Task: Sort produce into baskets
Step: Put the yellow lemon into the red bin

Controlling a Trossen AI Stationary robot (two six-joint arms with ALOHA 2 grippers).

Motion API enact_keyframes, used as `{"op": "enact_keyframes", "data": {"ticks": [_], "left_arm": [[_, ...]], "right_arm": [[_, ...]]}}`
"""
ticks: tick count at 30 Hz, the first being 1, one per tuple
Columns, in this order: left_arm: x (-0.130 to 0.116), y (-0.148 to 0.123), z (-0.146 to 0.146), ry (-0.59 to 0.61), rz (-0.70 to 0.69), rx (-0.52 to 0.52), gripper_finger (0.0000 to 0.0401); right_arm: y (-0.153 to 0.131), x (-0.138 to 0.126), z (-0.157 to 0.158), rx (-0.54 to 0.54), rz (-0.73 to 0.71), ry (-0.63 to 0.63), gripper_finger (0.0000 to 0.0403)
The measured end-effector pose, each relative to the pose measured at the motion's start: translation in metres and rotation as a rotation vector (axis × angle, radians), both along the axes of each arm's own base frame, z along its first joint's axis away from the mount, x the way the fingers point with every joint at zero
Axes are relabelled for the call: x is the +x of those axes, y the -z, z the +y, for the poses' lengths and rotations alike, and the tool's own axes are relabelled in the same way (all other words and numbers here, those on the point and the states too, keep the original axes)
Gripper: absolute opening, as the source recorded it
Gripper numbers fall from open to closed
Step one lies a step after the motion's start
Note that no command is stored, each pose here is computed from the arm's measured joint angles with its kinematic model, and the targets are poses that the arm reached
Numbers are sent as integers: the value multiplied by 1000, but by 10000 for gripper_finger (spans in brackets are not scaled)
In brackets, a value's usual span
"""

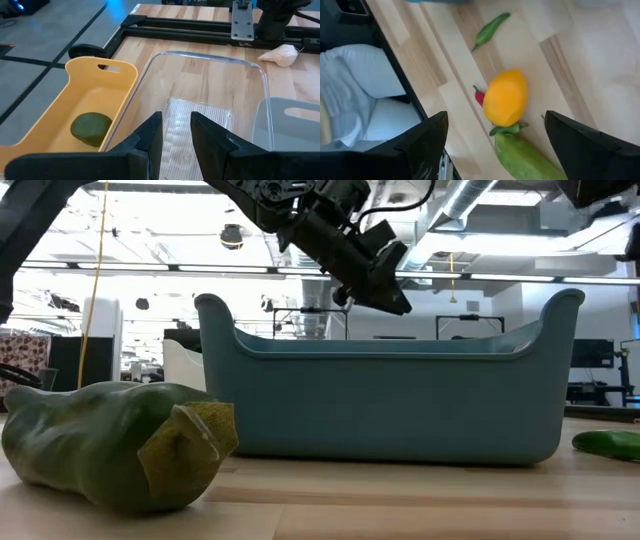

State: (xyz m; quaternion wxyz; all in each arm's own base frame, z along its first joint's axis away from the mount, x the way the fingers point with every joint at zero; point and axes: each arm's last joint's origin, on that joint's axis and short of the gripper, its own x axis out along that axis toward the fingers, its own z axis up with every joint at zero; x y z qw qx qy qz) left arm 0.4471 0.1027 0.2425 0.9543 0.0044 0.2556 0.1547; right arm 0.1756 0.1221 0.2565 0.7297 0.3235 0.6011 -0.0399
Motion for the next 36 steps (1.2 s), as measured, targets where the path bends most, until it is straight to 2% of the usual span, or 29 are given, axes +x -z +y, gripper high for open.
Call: {"op": "enact_keyframes", "data": {"ticks": [7,16,23,29,32,36], "left_arm": [[-1,2,0,-2,29,-2,89],[-2,4,-1,-1,45,-5,89],[-3,4,-1,-1,52,-6,89],[-4,6,-1,0,72,-11,89],[-4,6,-1,0,74,-11,89],[-10,-4,-2,23,95,13,89]], "right_arm": [[18,7,12,-47,59,-10,388],[49,18,31,-120,164,-37,389],[69,31,42,-110,172,-40,388],[88,36,46,-150,236,-41,387],[96,37,47,-163,263,-44,374],[100,38,48,-153,294,-50,328]]}}
